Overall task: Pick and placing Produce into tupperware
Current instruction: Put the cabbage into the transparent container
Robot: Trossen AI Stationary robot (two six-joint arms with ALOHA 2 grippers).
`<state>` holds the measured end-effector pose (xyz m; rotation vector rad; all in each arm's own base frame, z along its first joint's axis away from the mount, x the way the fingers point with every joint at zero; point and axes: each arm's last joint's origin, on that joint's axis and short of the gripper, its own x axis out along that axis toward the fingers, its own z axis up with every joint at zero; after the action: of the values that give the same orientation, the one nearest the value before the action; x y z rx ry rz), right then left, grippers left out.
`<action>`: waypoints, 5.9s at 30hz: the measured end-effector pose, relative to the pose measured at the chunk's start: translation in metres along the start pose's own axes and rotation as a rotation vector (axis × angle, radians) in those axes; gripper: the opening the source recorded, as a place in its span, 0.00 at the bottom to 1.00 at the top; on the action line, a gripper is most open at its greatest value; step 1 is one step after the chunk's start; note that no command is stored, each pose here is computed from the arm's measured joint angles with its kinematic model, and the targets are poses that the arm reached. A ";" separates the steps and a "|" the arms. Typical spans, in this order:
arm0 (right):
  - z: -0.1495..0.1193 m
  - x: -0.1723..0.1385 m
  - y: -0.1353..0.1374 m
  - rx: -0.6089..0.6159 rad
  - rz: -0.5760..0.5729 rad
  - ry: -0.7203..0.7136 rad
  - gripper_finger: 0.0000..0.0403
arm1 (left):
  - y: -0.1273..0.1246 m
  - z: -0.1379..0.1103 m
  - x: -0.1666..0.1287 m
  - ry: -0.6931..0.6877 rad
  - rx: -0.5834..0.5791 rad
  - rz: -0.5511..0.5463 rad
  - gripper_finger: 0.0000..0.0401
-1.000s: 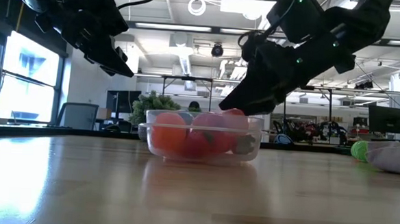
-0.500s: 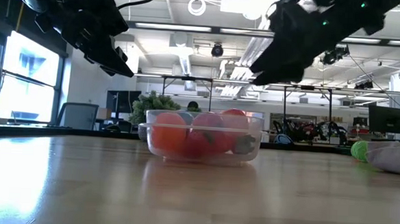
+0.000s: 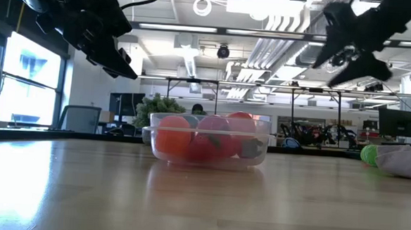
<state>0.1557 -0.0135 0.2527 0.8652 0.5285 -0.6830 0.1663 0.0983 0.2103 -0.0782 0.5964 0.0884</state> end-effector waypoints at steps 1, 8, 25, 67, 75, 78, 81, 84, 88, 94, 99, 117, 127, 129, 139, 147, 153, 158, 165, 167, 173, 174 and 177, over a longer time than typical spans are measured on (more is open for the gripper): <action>0.000 -0.002 -0.006 0.037 -0.035 0.015 0.64 | 0.000 0.000 0.000 0.000 0.000 0.000 0.13; -0.001 -0.008 -0.036 0.149 -0.252 0.146 0.64 | 0.000 0.000 0.000 0.000 0.000 0.000 0.13; 0.003 0.020 -0.057 0.190 -0.556 0.324 0.64 | 0.000 0.000 0.000 0.000 0.000 0.000 0.13; 0.019 0.079 -0.091 0.207 -0.700 0.601 0.64 | 0.000 0.000 0.000 0.000 0.001 0.000 0.13; 0.015 0.091 -0.095 0.199 -0.735 0.657 0.64 | 0.000 0.000 0.000 0.000 0.001 0.000 0.13; 0.015 0.095 -0.096 0.199 -0.737 0.664 0.64 | 0.000 0.000 0.000 0.000 0.000 0.000 0.13; 0.014 0.098 -0.097 0.198 -0.740 0.676 0.64 | 0.000 0.000 0.000 0.000 0.000 0.000 0.13; 0.013 0.100 -0.097 0.192 -0.742 0.686 0.64 | 0.000 0.000 0.000 0.000 0.001 -0.001 0.13; 0.013 0.103 -0.098 0.192 -0.742 0.689 0.64 | 0.000 0.000 0.000 0.000 0.000 0.000 0.13; 0.013 0.105 -0.098 0.186 -0.739 0.683 0.63 | 0.000 0.000 0.000 0.000 0.001 0.000 0.13; 0.013 0.105 -0.098 0.181 -0.734 0.674 0.60 | 0.000 0.000 0.000 0.000 0.000 0.000 0.13; 0.014 0.106 -0.098 0.156 -0.743 0.659 0.58 | 0.000 0.000 0.000 0.000 0.000 0.000 0.13; 0.010 0.107 -0.092 0.100 -0.738 0.654 0.58 | 0.000 0.000 0.000 0.000 0.000 0.000 0.13; 0.009 0.108 -0.090 0.088 -0.729 0.649 0.58 | 0.000 0.000 0.000 0.000 0.000 0.000 0.13; 0.015 0.105 -0.073 0.025 -0.661 0.585 0.57 | 0.000 0.000 0.000 0.000 0.001 0.000 0.13; 0.026 0.086 -0.047 -0.066 -0.557 0.433 0.57 | 0.000 0.000 0.000 0.000 0.000 0.000 0.13; 0.029 0.067 -0.025 -0.147 -0.380 0.292 0.57 | 0.000 0.000 0.000 0.000 0.000 0.000 0.13; 0.030 0.048 -0.005 -0.179 -0.204 0.160 0.57 | 0.000 0.000 0.000 0.000 0.000 0.000 0.13; 0.028 0.019 0.018 -0.228 0.012 0.006 0.57 | 0.000 0.000 0.000 0.000 0.000 0.000 0.13; 0.027 0.011 0.025 -0.262 0.084 -0.037 0.57 | 0.000 0.000 0.000 0.000 0.000 0.000 0.13; 0.023 -0.007 0.046 -0.374 0.285 -0.145 0.57 | 0.000 0.000 0.000 0.000 0.000 0.000 0.13; 0.022 -0.009 0.050 -0.392 0.314 -0.157 0.57 | 0.000 0.000 0.000 0.000 0.000 0.000 0.13; 0.017 -0.013 0.061 -0.435 0.400 -0.188 0.57 | 0.000 0.000 0.000 0.000 0.000 0.000 0.13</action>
<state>0.1937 0.0045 0.3014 0.4690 0.3029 -0.2618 0.1663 0.0983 0.2103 -0.0781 0.5962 0.0880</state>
